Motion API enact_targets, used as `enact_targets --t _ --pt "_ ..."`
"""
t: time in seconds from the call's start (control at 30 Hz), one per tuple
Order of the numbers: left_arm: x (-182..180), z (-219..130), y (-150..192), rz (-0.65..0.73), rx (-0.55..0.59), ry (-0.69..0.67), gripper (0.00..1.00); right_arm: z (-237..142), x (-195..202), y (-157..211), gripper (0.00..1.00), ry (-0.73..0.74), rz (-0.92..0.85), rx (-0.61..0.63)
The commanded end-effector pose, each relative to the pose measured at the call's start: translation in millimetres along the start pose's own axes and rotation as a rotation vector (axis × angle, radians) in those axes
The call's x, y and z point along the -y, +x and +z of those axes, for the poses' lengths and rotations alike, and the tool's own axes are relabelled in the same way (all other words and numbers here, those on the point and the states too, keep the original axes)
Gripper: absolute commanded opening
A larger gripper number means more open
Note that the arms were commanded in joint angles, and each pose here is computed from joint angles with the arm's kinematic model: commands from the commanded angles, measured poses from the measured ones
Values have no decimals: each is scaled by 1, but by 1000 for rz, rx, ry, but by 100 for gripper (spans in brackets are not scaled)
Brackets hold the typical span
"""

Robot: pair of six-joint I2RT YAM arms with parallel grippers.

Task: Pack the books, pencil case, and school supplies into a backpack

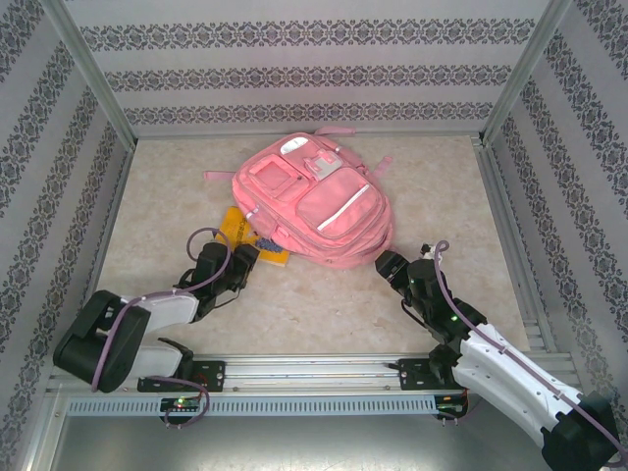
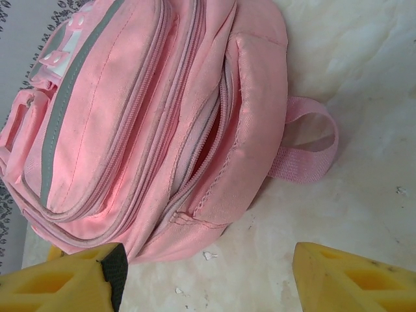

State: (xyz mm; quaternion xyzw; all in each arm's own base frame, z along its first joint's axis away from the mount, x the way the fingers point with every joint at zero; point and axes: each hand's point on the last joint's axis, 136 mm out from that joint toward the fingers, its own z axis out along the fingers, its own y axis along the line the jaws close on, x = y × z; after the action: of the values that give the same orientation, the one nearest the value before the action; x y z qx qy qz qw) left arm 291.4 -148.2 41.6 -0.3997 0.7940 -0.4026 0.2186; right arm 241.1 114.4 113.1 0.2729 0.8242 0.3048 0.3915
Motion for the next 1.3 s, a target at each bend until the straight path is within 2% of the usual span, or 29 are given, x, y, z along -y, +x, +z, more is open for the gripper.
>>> enact_targets --t 0.0,0.17,0.4,0.5,0.6,0.67,0.8,1.1,1.27 --pt "2 6 7 -24 -27 35 57 1 -1 2 69 -14 7 6" --pt "11 20 14 -19 -65 75 57 3 2 3 69 -10 11 6" --pt "15 37 15 -26 -75 109 48 4 1 4 69 -16 15 0" --pt "12 43 14 -26 -69 110 37 4 0 4 69 -19 16 -4" --pt "7 46 12 -37 -60 105 19 4 0 4 69 -19 18 -4" --pt "5 43 10 -38 -47 101 10 3 -2 3 69 -22 16 -3" --pt "12 30 7 -6 -21 85 4 1 -4 0 68 -17 4 5" --pt "54 -44 -5 120 81 61 1 -1 -11 -6 68 -8 -32 11" --pt "64 -69 -1 157 73 66 0 0 -35 -5 68 -42 -78 -37"
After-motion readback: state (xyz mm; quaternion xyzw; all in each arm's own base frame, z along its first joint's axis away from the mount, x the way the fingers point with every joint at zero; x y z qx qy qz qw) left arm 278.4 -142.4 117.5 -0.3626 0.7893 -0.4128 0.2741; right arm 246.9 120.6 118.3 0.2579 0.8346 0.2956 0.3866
